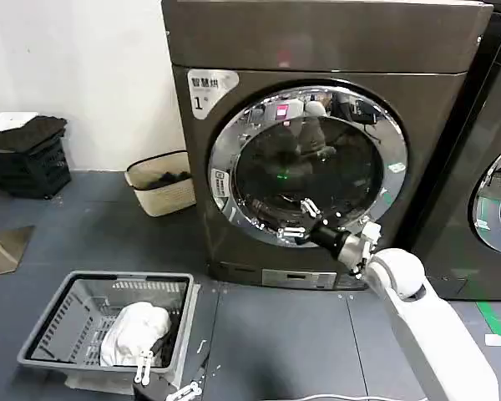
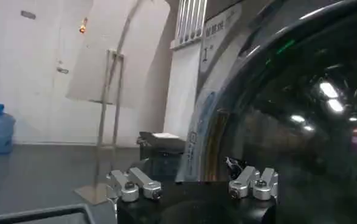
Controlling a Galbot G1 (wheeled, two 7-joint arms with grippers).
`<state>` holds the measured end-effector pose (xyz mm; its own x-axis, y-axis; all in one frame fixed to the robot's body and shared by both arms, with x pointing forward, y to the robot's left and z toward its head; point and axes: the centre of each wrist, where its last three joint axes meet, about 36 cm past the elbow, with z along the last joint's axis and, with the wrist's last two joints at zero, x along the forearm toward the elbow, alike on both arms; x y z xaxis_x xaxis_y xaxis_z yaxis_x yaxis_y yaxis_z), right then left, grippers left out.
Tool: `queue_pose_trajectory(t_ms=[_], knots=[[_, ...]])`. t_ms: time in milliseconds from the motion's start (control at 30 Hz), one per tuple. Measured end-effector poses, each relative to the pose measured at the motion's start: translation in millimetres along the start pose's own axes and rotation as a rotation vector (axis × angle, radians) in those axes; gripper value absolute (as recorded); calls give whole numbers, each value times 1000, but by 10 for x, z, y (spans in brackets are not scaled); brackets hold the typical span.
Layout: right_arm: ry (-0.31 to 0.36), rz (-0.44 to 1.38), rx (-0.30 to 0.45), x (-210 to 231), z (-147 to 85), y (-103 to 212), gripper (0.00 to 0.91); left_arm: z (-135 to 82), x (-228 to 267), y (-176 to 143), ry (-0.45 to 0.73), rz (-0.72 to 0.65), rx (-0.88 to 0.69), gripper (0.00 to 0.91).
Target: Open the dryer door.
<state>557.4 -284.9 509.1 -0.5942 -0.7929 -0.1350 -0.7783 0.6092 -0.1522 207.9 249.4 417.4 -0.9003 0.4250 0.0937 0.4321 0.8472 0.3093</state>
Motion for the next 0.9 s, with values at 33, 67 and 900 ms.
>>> queue_pose_trajectory(t_ms=[33,67,900], knots=[[-2,-3,-2,-16,6,-18,907,-3,2,-1,0,0,0,907],[-5,-7,-4,-34,16,-39,907,-5,5,-3,0,1,0,907],[-3,-42,-21,-483,178,-254,907,-74,45,-27,-5,-4,-3,907]])
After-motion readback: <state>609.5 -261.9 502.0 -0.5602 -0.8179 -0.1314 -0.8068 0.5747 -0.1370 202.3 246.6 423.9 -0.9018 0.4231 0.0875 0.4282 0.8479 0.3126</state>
